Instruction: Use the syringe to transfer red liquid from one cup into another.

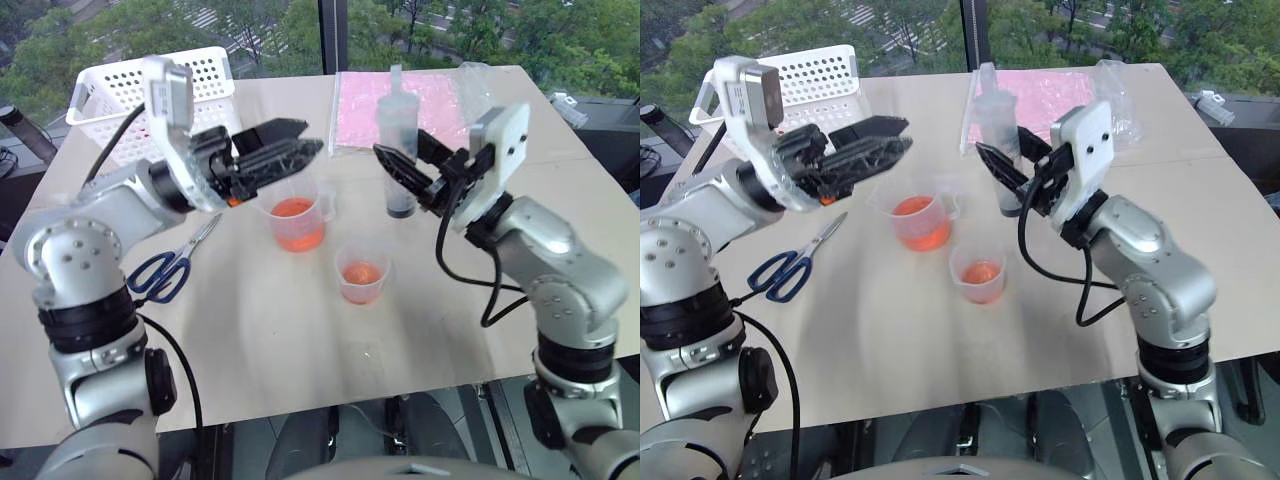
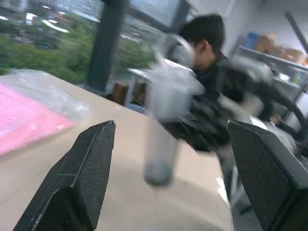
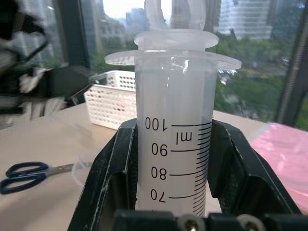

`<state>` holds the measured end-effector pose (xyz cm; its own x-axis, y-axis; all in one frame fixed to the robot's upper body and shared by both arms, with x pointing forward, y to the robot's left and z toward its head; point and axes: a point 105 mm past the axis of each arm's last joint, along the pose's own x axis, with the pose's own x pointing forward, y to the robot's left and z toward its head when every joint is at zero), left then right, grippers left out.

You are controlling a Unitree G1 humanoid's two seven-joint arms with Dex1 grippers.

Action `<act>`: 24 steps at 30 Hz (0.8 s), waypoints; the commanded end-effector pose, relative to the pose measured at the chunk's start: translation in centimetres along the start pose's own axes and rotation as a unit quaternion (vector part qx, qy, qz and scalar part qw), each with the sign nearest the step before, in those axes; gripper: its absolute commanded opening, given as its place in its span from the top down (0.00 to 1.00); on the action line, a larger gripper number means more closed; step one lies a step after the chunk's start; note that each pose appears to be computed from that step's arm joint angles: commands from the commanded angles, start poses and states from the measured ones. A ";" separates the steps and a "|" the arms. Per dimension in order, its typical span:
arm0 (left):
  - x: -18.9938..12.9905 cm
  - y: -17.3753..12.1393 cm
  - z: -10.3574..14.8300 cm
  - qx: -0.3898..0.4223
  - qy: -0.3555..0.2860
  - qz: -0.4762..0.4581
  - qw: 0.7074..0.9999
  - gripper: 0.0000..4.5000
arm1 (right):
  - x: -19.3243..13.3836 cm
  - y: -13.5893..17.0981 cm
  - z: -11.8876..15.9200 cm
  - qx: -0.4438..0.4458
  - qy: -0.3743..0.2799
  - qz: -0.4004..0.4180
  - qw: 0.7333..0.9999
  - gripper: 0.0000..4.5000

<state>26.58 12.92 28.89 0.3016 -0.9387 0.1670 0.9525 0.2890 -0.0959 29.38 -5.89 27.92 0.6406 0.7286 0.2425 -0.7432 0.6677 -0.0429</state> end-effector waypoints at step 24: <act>-2.4 -6.4 -6.3 0.069 0.134 -0.066 0.986 0.17 | -12.8 -12.4 -13.6 0.089 0.433 -0.217 0.870 0.56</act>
<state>19.83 12.21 22.40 0.1653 -0.9813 -0.0990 0.9860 0.1665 -0.0040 33.00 -21.15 12.64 0.7324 0.3004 -0.6110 -0.3502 0.9358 0.0404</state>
